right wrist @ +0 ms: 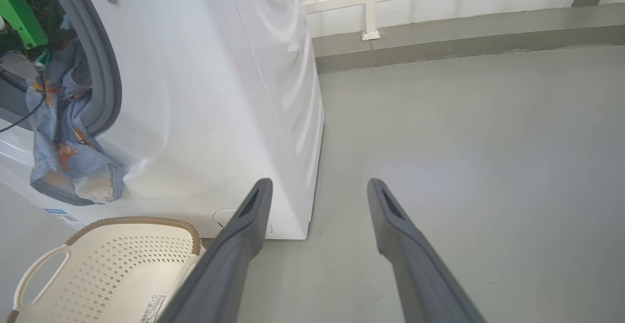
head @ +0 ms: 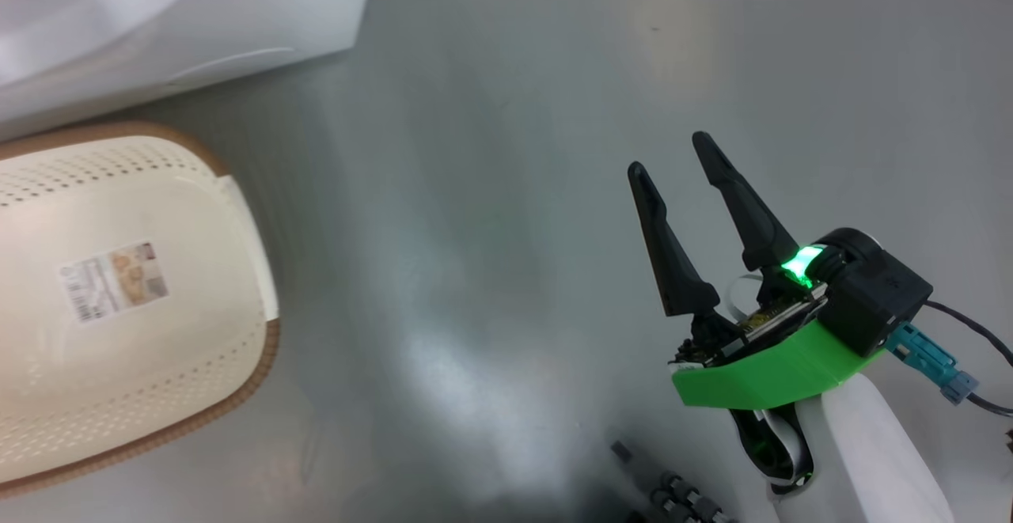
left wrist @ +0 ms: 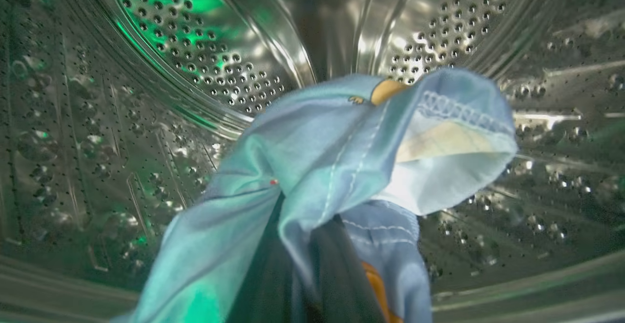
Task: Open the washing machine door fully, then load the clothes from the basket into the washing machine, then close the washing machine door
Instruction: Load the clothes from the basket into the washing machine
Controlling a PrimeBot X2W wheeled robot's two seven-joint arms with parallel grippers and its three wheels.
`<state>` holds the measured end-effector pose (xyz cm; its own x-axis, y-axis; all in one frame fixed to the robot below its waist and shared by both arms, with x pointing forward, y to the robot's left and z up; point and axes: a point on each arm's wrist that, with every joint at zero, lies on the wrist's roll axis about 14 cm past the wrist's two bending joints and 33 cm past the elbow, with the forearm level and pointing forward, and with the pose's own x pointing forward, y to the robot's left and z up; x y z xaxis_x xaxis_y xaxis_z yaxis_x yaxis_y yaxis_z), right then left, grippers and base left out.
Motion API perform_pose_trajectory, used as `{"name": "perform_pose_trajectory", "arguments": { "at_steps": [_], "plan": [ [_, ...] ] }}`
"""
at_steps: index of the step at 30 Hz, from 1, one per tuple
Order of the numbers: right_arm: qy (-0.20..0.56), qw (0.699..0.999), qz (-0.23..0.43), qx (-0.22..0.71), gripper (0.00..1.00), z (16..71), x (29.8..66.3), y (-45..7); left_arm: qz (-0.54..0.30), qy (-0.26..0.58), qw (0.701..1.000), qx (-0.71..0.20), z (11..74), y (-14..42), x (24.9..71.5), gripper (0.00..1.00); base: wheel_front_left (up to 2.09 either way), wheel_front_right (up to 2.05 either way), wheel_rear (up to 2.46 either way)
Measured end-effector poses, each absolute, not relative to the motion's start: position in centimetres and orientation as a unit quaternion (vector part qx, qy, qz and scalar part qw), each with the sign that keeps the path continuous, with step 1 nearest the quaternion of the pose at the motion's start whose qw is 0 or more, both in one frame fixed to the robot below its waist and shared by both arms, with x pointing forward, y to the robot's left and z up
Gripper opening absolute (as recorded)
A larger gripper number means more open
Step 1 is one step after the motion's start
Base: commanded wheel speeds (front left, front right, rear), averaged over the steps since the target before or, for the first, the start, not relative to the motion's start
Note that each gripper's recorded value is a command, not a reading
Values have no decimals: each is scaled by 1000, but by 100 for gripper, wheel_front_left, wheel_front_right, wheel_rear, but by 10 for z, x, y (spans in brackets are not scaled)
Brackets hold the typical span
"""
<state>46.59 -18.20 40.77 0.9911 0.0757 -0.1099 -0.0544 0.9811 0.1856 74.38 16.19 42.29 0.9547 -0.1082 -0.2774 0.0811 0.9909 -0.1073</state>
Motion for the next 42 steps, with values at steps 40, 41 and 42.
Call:
{"name": "perform_pose_trajectory", "arguments": {
  "at_steps": [40, 41, 42],
  "plan": [
    [51, 993, 48, 95, 100, 405, 480, -172, -10, 24, 999, -40, 441, 169, 769, 100, 0, 0, 0],
    [49, 993, 50, 96, 100, 407, 480, -171, -12, 26, 999, -37, 441, 168, 765, 100, 0, 0, 0],
    [46, 993, 52, 96, 100, 409, 481, -170, -14, 27, 999, -35, 441, 168, 762, 100, 0, 0, 0]
  ]
}}
